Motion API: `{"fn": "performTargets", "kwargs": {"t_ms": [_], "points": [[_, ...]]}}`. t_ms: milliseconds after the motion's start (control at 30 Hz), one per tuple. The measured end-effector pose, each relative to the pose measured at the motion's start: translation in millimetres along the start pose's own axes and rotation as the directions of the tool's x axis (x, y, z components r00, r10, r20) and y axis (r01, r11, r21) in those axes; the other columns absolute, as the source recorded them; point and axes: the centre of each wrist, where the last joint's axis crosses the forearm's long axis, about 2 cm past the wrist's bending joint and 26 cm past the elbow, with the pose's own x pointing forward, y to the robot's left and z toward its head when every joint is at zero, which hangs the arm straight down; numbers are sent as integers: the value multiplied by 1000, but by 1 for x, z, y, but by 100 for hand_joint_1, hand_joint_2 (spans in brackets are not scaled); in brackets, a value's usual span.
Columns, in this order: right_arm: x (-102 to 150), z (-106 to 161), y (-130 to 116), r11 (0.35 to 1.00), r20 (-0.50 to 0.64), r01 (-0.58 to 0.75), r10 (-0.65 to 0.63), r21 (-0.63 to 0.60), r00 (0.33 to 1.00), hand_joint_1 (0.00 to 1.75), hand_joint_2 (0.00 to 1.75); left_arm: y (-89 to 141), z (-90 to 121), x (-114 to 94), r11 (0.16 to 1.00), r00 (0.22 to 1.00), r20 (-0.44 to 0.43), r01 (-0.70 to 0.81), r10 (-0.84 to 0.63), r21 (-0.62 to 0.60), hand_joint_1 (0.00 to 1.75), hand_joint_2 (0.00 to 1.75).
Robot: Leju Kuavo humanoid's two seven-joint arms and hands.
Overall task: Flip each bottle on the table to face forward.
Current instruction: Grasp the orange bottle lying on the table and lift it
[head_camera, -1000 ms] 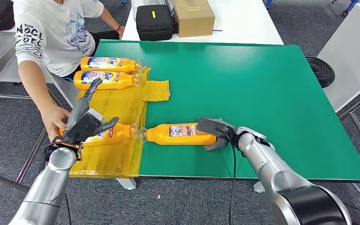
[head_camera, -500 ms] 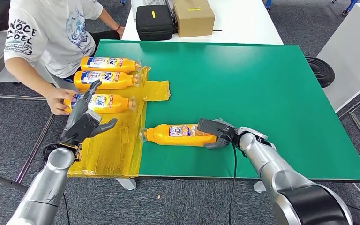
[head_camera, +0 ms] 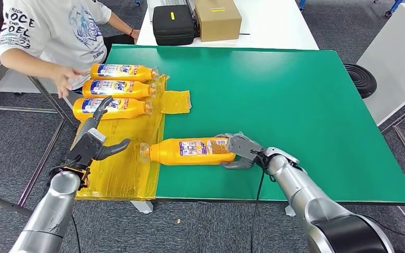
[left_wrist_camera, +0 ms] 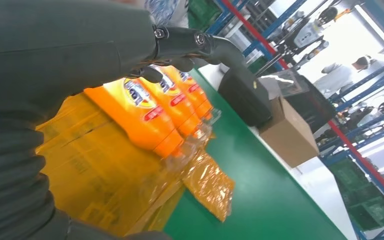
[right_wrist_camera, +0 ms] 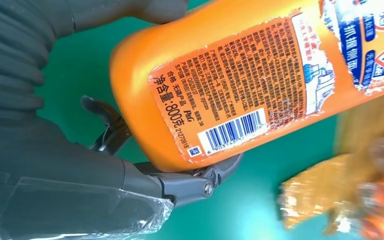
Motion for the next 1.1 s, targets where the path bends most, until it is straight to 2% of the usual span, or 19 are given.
{"fn": "performTargets", "kwargs": {"t_ms": [133, 300, 433, 500, 633, 833, 967, 1100], "points": [[-2, 3, 13, 998, 69, 52, -49, -39, 996, 175, 175, -1, 9, -5, 998, 998, -9, -57, 57, -1, 0, 175], [2, 8, 31, 964, 220, 202, -163, -170, 962, 175, 175, -3, 27, -12, 972, 972, -13, -233, 233, 12, 0, 175], [5, 13, 40, 946, 271, 241, -179, -215, 946, 175, 175, -5, 40, -17, 933, 933, -11, -358, 358, 24, 0, 175], [7, 14, 44, 939, 290, 256, -184, -232, 939, 175, 175, -4, 44, -19, 877, 877, 8, -480, 480, 32, 0, 175], [13, 13, 50, 929, 321, 271, -184, -251, 929, 175, 175, 3, 51, -22, 702, 702, 91, -711, 706, 42, 0, 175], [25, 5, 54, 927, 357, 278, -179, -251, 917, 175, 175, 8, 58, -28, 547, 543, 163, -837, 824, 19, 0, 175], [37, -7, 61, 926, 385, 295, -190, -236, 903, 175, 175, -6, 53, -22, 502, 492, 159, -864, 856, -33, 0, 175], [53, -23, 68, 924, 417, 315, -204, -217, 886, 175, 175, -36, 42, -10, 456, 441, 137, -884, 887, -107, 0, 175]]}}
